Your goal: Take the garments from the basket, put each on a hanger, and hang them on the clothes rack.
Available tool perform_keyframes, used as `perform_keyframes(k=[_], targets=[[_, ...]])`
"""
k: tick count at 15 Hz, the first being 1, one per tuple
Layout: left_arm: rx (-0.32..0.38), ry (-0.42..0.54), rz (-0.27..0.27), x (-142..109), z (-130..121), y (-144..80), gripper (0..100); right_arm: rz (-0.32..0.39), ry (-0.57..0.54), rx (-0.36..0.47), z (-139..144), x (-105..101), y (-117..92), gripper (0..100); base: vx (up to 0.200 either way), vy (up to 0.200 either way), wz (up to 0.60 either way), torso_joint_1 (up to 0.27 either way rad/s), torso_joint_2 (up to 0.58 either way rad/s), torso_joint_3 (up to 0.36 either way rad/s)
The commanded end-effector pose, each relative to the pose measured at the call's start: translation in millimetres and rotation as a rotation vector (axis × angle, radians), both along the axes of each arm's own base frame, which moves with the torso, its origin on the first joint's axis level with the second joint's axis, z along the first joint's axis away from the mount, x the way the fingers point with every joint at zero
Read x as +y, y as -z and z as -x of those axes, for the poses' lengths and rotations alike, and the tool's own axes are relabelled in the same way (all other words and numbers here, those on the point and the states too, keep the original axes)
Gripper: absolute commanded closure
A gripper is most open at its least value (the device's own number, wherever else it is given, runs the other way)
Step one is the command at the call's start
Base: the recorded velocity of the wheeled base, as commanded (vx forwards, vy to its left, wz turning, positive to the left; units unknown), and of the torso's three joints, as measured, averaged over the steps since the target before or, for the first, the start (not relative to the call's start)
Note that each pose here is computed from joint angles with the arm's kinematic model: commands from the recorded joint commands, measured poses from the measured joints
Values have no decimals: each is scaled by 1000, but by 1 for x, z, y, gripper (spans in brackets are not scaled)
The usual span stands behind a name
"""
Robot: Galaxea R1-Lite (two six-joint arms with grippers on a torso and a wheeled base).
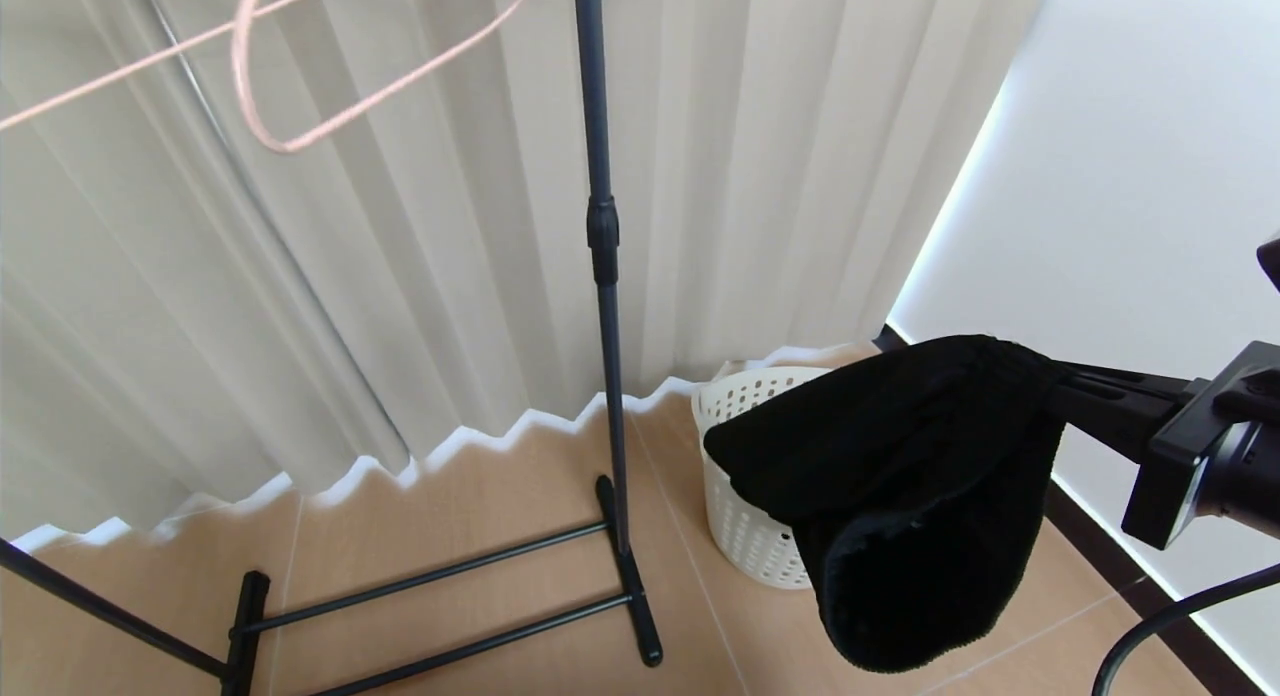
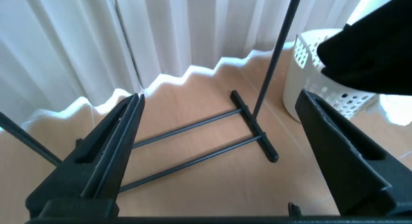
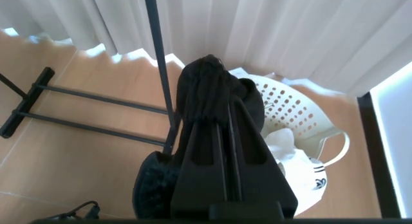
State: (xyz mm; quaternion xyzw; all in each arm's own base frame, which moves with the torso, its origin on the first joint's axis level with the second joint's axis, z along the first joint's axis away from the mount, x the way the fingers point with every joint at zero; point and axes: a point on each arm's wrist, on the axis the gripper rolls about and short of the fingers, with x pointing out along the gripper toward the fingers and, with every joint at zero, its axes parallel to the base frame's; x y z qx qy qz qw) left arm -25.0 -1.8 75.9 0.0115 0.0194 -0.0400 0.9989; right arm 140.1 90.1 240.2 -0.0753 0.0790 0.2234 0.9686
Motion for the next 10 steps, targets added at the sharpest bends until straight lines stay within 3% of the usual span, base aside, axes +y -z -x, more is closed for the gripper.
perform_keyframes(k=[1, 10], targets=[[2, -3, 0, 0, 0, 0, 0, 4, -1, 4, -1, 1, 1, 100, 0, 0, 0, 36, -427, -183], [0, -3, 0, 0, 0, 0, 0, 5, 0, 5, -1, 0, 1, 100, 0, 0, 0, 113, -464, -197]])
